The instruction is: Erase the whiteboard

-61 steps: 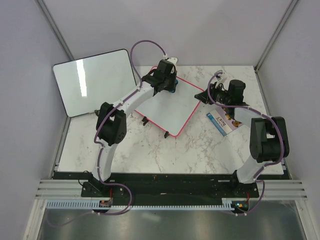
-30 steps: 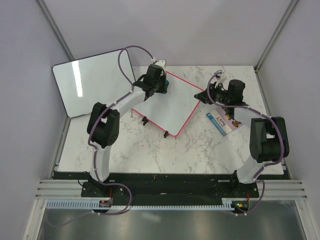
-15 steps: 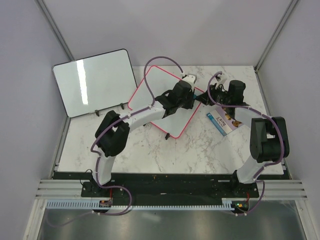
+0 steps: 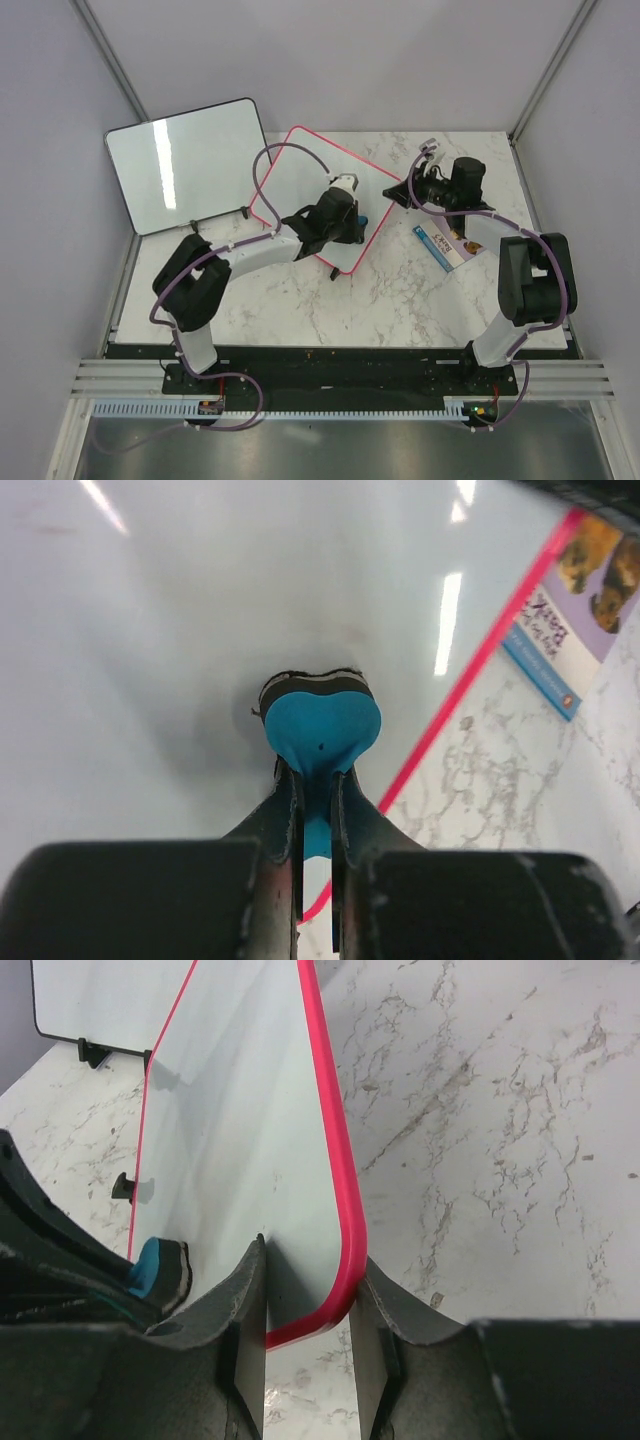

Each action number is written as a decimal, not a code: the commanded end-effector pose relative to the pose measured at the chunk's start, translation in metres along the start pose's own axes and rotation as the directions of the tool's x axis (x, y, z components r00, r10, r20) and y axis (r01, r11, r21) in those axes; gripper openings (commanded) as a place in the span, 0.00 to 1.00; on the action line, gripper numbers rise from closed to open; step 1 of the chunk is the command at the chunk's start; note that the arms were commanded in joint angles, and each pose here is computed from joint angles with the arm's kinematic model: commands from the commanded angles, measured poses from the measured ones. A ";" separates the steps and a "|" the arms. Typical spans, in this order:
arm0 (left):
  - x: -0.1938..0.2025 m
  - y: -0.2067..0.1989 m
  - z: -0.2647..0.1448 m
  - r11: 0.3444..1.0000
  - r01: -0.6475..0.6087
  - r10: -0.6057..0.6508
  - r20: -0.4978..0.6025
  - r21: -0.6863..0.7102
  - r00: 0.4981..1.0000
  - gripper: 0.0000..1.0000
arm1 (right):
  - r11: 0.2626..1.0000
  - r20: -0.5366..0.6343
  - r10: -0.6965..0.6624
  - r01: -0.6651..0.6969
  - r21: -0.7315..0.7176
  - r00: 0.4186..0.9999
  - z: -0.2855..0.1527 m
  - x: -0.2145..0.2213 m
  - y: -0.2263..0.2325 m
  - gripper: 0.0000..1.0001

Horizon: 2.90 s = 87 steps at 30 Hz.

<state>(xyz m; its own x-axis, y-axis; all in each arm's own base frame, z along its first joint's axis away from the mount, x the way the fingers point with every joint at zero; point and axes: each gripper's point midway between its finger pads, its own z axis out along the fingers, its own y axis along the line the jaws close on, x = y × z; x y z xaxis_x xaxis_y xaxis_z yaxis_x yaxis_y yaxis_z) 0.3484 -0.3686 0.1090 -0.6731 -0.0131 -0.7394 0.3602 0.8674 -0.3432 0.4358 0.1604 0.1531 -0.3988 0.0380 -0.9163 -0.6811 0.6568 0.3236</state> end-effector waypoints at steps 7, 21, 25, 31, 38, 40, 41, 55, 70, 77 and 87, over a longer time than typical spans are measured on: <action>0.031 0.137 -0.039 0.939 0.077 -0.121 -0.113 -0.336 0.986 0.02 | 0.973 0.011 -0.232 0.232 0.005 0.973 0.008 -0.010 0.001 0.00; 0.021 0.201 -0.147 0.841 0.242 -0.238 0.072 -0.484 0.969 0.23 | 0.974 -0.019 -0.222 0.221 -0.043 0.975 0.012 -0.009 0.005 0.00; 0.027 0.211 -0.175 0.812 0.296 -0.278 0.113 -0.503 0.954 0.55 | 0.972 -0.038 -0.225 0.222 -0.072 0.974 0.013 -0.009 0.008 0.00; 0.054 0.227 -0.178 0.759 0.313 -0.342 0.060 -0.571 0.938 0.79 | 0.972 -0.067 -0.228 0.223 -0.078 0.971 0.008 -0.012 0.012 0.00; 0.060 0.227 -0.156 0.779 0.301 -0.350 0.016 -0.551 0.937 0.94 | 0.973 -0.074 -0.225 0.220 -0.074 0.971 0.002 -0.011 0.018 0.00; 0.058 0.227 -0.151 0.789 0.285 -0.337 0.005 -0.544 0.941 0.94 | 0.971 -0.067 -0.233 0.228 -0.070 0.970 -0.001 -0.016 0.020 0.00; 0.056 0.227 -0.148 0.791 0.284 -0.335 0.005 -0.542 0.942 0.94 | 0.971 -0.072 -0.233 0.229 -0.069 0.970 -0.001 -0.015 0.021 0.00; 0.048 0.235 -0.122 0.795 0.233 -0.296 -0.023 -0.560 0.955 0.92 | 0.970 -0.074 -0.239 0.234 -0.067 0.968 -0.027 -0.031 0.026 0.00; 0.018 0.232 -0.107 0.801 0.236 -0.278 0.008 -0.550 0.961 0.91 | 0.977 -0.119 -0.213 0.209 -0.049 0.970 -0.048 -0.019 0.033 0.00; 0.013 0.240 -0.112 0.777 0.222 -0.258 0.024 -0.589 0.966 0.82 | 0.980 -0.127 -0.197 0.196 -0.025 0.972 -0.048 -0.016 0.031 0.13; 0.008 0.236 -0.086 0.800 0.248 -0.279 0.028 -0.547 0.960 0.02 | 0.977 -0.091 -0.206 0.211 0.044 0.974 -0.051 -0.022 0.026 0.49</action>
<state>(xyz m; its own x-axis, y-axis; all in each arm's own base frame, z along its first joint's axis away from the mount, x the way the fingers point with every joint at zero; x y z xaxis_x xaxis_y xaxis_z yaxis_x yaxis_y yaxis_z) 0.3486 -0.1117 0.0548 -0.7805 -0.2449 -0.5751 -0.2431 0.9666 -0.0817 0.3873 0.1438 0.1801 -0.3974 -0.1390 -0.9070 -0.7204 0.6595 0.2146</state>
